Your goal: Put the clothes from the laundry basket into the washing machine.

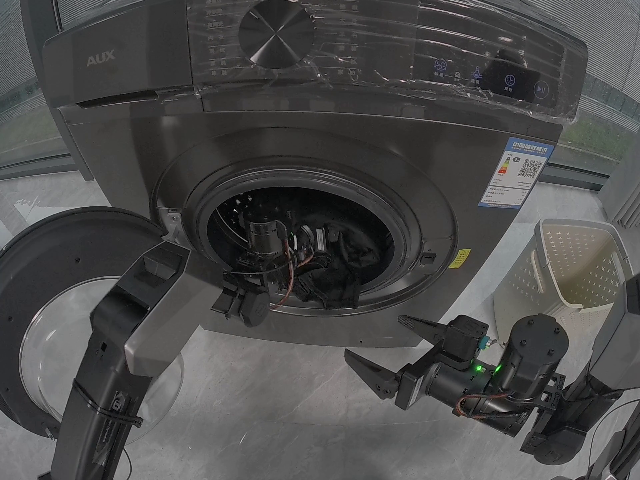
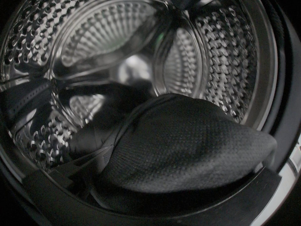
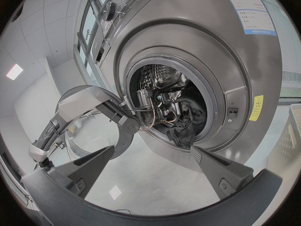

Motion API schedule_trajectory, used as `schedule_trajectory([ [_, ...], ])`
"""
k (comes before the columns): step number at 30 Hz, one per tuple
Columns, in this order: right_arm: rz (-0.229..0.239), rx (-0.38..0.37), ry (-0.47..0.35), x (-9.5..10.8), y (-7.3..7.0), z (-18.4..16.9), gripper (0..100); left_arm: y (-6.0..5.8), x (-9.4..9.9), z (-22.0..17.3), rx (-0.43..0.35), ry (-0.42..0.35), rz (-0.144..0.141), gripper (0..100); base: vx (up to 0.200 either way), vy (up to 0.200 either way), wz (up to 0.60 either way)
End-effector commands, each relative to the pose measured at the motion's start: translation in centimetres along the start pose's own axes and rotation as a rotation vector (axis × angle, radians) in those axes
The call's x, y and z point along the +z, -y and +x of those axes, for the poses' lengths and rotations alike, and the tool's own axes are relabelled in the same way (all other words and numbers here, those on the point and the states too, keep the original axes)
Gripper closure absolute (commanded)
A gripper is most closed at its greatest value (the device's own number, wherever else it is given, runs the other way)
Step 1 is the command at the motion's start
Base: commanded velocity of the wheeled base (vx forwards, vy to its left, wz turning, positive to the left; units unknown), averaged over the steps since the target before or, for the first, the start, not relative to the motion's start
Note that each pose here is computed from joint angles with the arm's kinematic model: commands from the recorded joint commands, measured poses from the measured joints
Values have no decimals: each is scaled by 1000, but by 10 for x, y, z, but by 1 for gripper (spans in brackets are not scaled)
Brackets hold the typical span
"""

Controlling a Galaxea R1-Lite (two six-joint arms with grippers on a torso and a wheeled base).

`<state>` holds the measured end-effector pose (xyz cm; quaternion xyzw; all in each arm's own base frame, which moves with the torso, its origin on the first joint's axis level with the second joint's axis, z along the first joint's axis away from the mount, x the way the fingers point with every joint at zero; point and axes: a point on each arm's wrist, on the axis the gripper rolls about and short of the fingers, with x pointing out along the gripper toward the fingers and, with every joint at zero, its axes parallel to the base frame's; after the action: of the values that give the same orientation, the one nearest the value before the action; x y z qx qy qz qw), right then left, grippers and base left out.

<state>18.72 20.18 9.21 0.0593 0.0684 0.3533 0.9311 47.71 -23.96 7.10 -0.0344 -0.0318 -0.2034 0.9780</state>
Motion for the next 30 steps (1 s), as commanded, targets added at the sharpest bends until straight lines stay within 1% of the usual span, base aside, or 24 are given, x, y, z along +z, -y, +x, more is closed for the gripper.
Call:
schedule_trajectory([
  [1,0,-1,-3,-1,0,0,0,24,10,-56,-111,-223,30,0,0,0,0],
  [3,0,0,-3,-1,0,0,0,24,2,-59,-130,-251,43,0,0,0,0],
  [4,0,-2,-4,-1,0,0,0,25,-3,-61,-140,-270,55,0,0,0,0],
  [6,0,0,-3,-1,0,0,0,25,-11,-63,-144,-293,67,0,0,0,0],
  [9,0,0,-2,-1,0,1,0,26,-25,-61,-146,-311,69,0,0,0,0],
  [12,0,0,-3,-1,0,1,0,26,-33,-58,-147,-319,72,0,0,0,0],
  [13,0,0,-3,-1,0,1,0,26,-33,-58,-147,-319,72,0,0,0,0],
  [14,0,0,-3,-1,0,1,0,26,-33,-58,-147,-319,72,100,0,0,0],
  [15,0,1,0,0,0,1,0,26,-39,-55,-146,-320,71,100,0,0,0],
  [18,0,1,1,0,0,1,0,25,-40,-48,-140,-302,66,100,0,0,0],
  [21,0,1,3,0,0,1,0,23,-32,-38,-124,-251,57,100,0,0,0],
  [22,0,1,3,0,0,1,0,23,-32,-38,-124,-251,57,100,0,0,0],
  [23,1,3,6,1,-1,1,0,21,-25,-30,-108,-210,53,100,0,0,0],
  [24,1,2,7,1,-1,2,0,21,-20,-27,-96,-186,53,100,0,0,0],
  [25,1,2,7,1,-1,2,0,21,-18,-26,-93,-180,55,100,0,0,0],
  [26,1,2,7,1,-1,2,0,16,-9,-21,-68,-141,52,100,0,0,0],
  [28,1,3,7,1,-1,2,0,10,4,-13,-41,-82,50,100,0,0,0],
  [30,1,5,5,1,-1,2,0,4,13,-3,-13,-25,48,100,0,0,0],
])
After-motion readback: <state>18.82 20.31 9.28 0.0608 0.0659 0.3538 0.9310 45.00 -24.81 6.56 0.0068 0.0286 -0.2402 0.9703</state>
